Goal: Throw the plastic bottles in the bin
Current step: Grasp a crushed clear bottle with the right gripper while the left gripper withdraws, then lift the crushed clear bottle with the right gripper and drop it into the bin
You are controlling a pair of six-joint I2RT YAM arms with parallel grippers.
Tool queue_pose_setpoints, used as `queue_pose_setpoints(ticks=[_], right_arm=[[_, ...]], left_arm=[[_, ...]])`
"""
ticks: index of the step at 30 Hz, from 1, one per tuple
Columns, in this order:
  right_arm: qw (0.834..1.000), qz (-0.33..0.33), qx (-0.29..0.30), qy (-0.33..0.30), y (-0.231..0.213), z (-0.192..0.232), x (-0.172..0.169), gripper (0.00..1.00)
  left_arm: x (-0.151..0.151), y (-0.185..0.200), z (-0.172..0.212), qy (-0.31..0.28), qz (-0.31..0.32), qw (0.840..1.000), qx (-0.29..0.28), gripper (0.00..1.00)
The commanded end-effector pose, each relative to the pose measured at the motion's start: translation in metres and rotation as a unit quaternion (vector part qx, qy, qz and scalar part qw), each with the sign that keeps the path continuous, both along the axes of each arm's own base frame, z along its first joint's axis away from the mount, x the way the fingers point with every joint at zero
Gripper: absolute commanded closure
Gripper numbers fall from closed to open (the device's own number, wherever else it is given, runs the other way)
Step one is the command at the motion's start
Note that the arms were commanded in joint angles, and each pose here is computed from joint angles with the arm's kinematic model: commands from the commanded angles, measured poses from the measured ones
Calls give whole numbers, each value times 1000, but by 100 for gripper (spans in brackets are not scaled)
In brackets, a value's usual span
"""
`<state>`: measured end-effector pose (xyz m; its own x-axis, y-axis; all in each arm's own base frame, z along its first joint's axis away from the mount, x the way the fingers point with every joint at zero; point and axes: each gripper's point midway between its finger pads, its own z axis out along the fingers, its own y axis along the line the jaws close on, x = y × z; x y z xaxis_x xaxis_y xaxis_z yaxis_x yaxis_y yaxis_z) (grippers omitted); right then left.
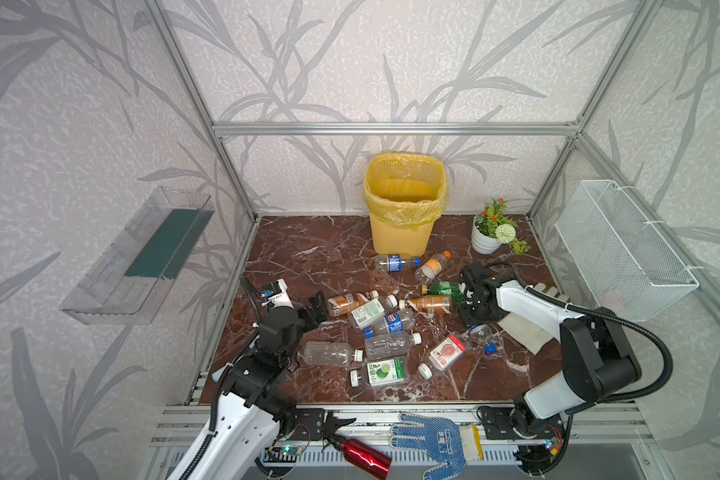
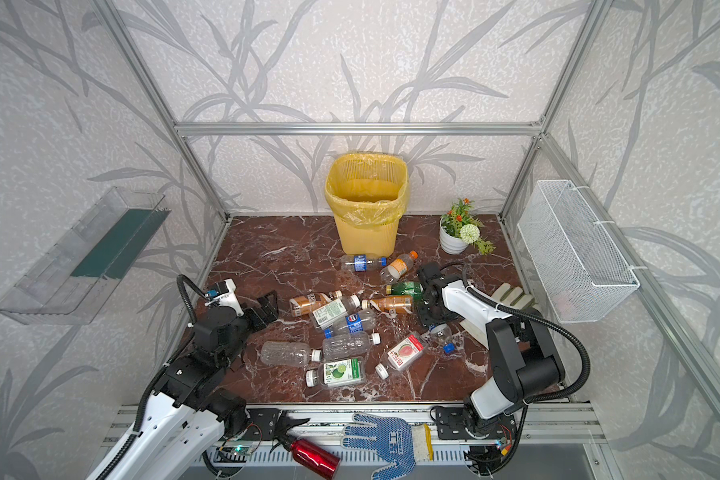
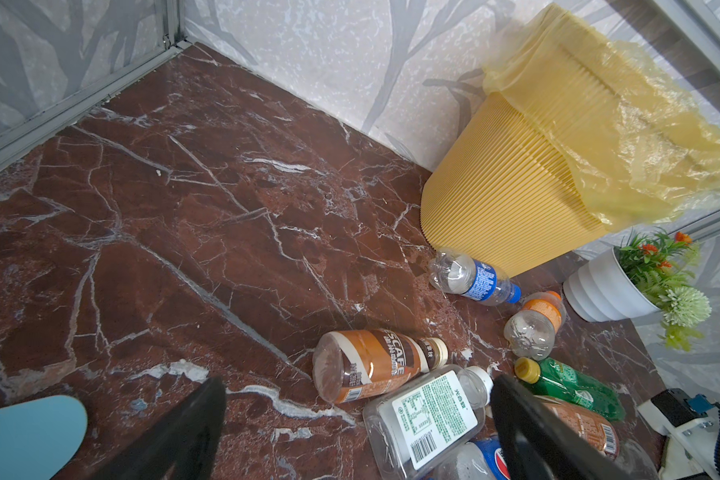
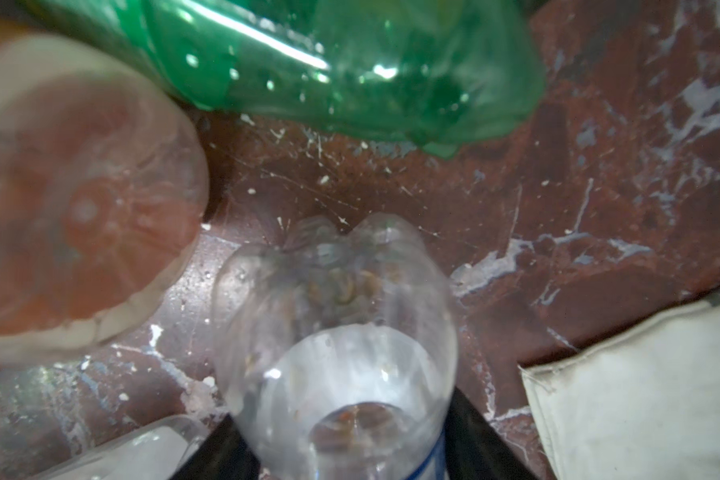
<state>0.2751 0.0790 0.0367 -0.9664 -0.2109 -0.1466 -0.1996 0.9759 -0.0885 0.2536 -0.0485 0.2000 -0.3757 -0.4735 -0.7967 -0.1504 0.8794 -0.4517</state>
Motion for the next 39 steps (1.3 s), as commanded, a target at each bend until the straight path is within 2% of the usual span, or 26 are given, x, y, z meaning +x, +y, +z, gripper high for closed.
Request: queue_pose_setpoints(ticks=[1, 3, 7, 10, 13, 14, 17, 19, 21, 23, 24, 25, 26, 28, 30, 32, 33, 35, 36, 37, 39], right_arm=[[1000, -9, -11, 16, -2, 0, -2, 44], [1000, -12, -14, 9, -4, 3, 0, 50], [999, -20, 10, -40, 1, 32, 11, 53], [991, -27, 39, -129, 6, 95, 31, 56], [960, -36, 71, -270, 4, 195, 51, 59], [938, -36, 86, -334, 3, 239, 56, 59], [847, -36, 142, -511, -4, 370, 46, 61], [791, -41, 174, -585, -9, 437, 29, 61], [737, -39, 204, -644, -12, 488, 15, 61], [693, -43, 225, -683, -14, 519, 10, 61], [674, -44, 235, -699, -13, 531, 12, 61], [663, -42, 243, -706, -9, 537, 17, 61], [659, -39, 255, -707, -3, 541, 27, 61], [671, -23, 287, -683, 23, 534, 62, 61], [700, 2, 333, -632, 63, 513, 113, 60], [744, 34, 350, -568, 104, 478, 160, 55], [772, 48, 343, -534, 123, 456, 182, 44], [804, 42, 320, -499, 132, 433, 209, 18], [804, 31, 312, -506, 127, 437, 214, 13], [791, 25, 313, -525, 123, 447, 215, 10], [745, 24, 322, -583, 115, 481, 207, 3]], left_arm=[[3, 4, -2, 13, 16, 1000, 3, 1], [6, 4, -4, 19, 17, 1000, 9, 1], [11, 1, -9, 25, 18, 999, 9, 1], [14, 0, -11, 27, 14, 999, 14, 1], [17, 2, -16, 34, 20, 999, 25, 1], [18, 2, -18, 38, 18, 999, 26, 1], [20, 0, -28, 58, 12, 998, 24, 1], [22, 1, -34, 71, 14, 997, 22, 1], [23, 2, -37, 81, 17, 996, 13, 1], [22, 2, -38, 82, 19, 996, 3, 1], [21, 3, -40, 82, 23, 996, -2, 1], [20, 3, -40, 82, 25, 996, -8, 1], [19, 3, -41, 81, 28, 996, -15, 1], [14, 5, -43, 82, 37, 996, -27, 1], [8, 10, -44, 88, 52, 994, -35, 1], [1, 17, -46, 96, 70, 992, -40, 1], [-3, 20, -45, 98, 80, 991, -44, 1], [-11, 24, -42, 102, 93, 989, -53, 1], [-15, 26, -39, 103, 97, 989, -55, 1], [-20, 29, -35, 104, 101, 988, -53, 1], [-30, 38, -29, 111, 120, 986, -46, 1]])
